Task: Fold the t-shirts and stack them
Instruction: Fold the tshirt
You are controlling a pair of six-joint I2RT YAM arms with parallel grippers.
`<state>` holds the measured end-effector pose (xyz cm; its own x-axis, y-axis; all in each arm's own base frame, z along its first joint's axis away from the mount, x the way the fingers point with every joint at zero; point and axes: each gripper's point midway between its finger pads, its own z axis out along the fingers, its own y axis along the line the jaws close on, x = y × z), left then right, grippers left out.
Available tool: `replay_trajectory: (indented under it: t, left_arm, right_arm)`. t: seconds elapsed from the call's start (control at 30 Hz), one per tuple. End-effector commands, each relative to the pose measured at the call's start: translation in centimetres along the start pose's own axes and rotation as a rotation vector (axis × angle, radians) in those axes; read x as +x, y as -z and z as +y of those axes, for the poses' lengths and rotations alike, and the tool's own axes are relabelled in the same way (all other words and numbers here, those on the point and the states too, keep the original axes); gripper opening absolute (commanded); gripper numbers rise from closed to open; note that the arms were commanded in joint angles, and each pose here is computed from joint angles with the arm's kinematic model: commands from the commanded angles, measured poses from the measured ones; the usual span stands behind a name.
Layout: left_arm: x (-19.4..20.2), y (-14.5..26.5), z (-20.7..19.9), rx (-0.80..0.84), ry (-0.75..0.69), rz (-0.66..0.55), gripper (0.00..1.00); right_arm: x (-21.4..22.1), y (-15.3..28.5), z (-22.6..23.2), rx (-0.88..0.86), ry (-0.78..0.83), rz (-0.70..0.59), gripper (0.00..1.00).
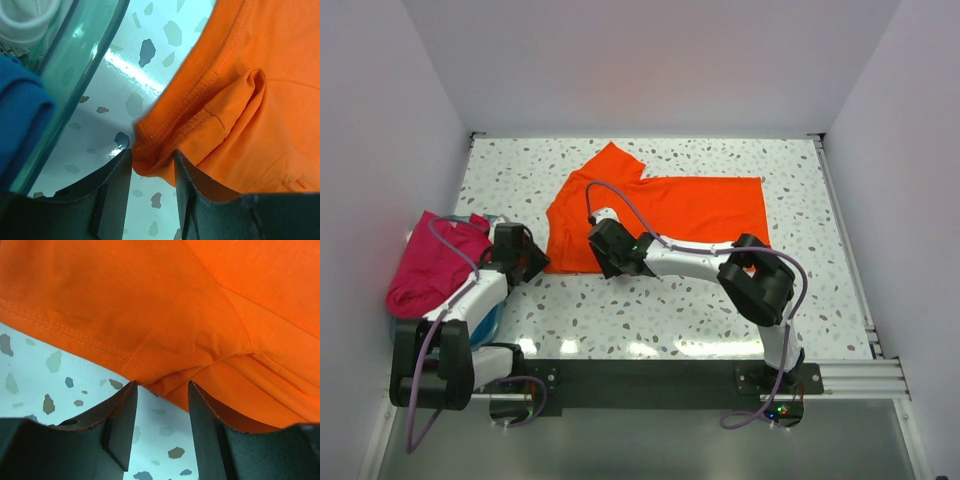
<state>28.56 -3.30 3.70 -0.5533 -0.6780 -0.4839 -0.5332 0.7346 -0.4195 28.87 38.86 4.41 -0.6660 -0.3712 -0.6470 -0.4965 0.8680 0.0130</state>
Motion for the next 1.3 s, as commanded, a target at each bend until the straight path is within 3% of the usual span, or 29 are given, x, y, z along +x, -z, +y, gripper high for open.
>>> replay_trajectory:
  t: [0.0, 0.1, 0.2, 0.23, 0.4, 0.8, 0.93, 1.17, 1.27]
  left_arm:
    - [-1.4, -0.3, -1.5, 0.044, -0.017, -0.045, 0.43]
    - [-1.6, -0.4, -1.5, 0.043, -0.021, -0.051, 0.43]
    - [-1.6, -0.6, -1.4, 0.034, -0.023, -0.046, 0.43]
    - [-1.6, -0.6, -1.4, 0.034, -0.022, -0.046, 0.43]
    - [-1.7, -0.8, -1.4, 0.026, -0.023, -0.046, 0.4]
    - [-2.3, -1.2, -2.0, 0.024, -0.027, -0.041, 0.33]
    - [-2.2, -1.4, -1.9, 0.017, -0.031, -0.039, 0.31]
    - [-1.8, -1.6, -1.1, -0.001, -0.028, -0.035, 0.28]
    - [-1.5, -1.6, -0.9, 0.002, -0.021, -0.025, 0.27]
  right_arm:
    - [-2.5, -0.5, 0.4, 0.011, -0.009, -0.069, 0.48]
    - [-2.6, -0.9, 0.6, 0.009, -0.011, -0.073, 0.47]
    - [-2.7, -1.0, 0.5, 0.013, -0.012, -0.071, 0.37]
    - [-2.7, -0.9, 0.6, 0.012, -0.016, -0.071, 0.25]
    - [-3.9, 0.0, 0.5, 0.015, -0.026, -0.098, 0.0]
    - [-7.6, 1.1, -1.3, -0.026, -0.074, -0.134, 0.0]
    - [-7.8, 2.1, 1.4, -0.162, -0.009, -0.177, 0.15]
    - [-7.0, 2.5, 6.0, -0.244, 0.147, -0.23, 0.29]
    - [-7.3, 2.1, 7.7, -0.265, 0.191, -0.253, 0.3]
